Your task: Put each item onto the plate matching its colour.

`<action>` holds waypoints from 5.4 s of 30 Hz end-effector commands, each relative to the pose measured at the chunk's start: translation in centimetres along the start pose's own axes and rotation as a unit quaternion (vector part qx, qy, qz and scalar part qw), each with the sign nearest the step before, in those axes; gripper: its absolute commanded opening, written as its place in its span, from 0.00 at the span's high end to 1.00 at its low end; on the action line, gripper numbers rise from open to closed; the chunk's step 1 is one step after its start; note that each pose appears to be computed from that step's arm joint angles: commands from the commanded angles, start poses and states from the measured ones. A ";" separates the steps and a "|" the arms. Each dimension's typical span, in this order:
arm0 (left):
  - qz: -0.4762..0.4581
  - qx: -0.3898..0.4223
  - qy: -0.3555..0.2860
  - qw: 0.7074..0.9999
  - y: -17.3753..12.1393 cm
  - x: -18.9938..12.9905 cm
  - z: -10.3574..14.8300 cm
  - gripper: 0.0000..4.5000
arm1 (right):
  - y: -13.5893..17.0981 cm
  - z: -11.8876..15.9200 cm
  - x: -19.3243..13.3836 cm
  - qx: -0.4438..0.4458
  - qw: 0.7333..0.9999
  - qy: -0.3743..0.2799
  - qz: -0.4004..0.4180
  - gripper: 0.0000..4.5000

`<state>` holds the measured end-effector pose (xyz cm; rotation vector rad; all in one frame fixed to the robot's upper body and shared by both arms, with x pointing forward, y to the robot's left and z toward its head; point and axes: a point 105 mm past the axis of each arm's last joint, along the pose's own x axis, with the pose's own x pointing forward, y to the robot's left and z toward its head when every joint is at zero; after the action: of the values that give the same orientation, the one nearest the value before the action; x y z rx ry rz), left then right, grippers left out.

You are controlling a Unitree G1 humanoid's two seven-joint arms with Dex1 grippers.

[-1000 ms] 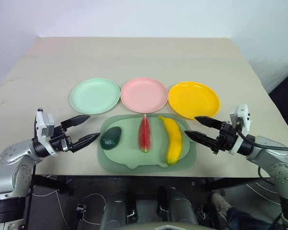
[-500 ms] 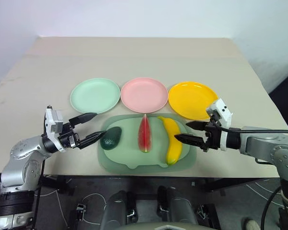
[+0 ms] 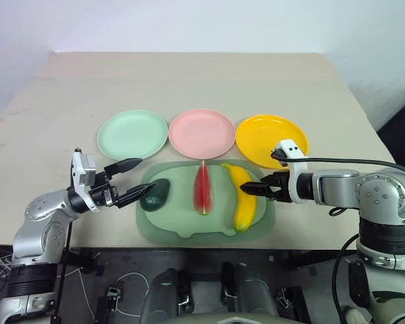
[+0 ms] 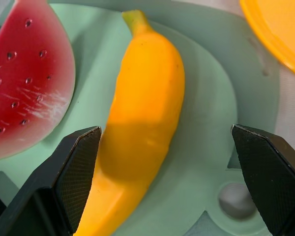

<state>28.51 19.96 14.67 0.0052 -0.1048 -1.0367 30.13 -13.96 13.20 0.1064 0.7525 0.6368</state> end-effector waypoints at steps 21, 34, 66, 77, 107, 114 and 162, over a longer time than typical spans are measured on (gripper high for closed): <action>0.007 0.017 0.001 1.000 -0.1 -0.3 0.0 0.00 | 1.2 -0.4 1.9 -0.049 0.995 0.075 -0.037 0.44; 0.013 0.020 0.008 1.000 0.1 -0.7 -0.2 0.00 | -0.7 4.1 -2.3 -0.066 0.995 0.012 -0.073 0.58; 0.032 0.034 0.015 0.999 -0.2 -1.0 0.6 0.00 | -10.4 15.0 0.4 -0.110 0.971 -0.067 -0.201 0.00; 0.034 0.038 0.012 0.999 0.0 -0.9 0.8 0.00 | -5.0 15.0 -2.1 -0.096 0.985 -0.085 -0.113 0.00; 0.023 0.038 0.020 0.999 0.1 -0.9 0.9 0.00 | 10.4 6.1 3.8 -0.017 0.986 0.062 0.153 0.00; 0.022 0.034 0.018 0.999 0.1 -0.5 0.5 0.00 | 11.5 5.7 4.9 -0.010 0.986 0.103 0.128 0.00; 0.025 0.034 0.015 0.999 0.1 0.3 0.6 0.00 | 11.6 4.0 8.9 -0.212 0.962 0.173 0.007 0.42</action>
<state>28.81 20.19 13.95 0.0472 -0.0691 -0.9651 32.08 0.74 13.79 -0.3720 0.9582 0.8075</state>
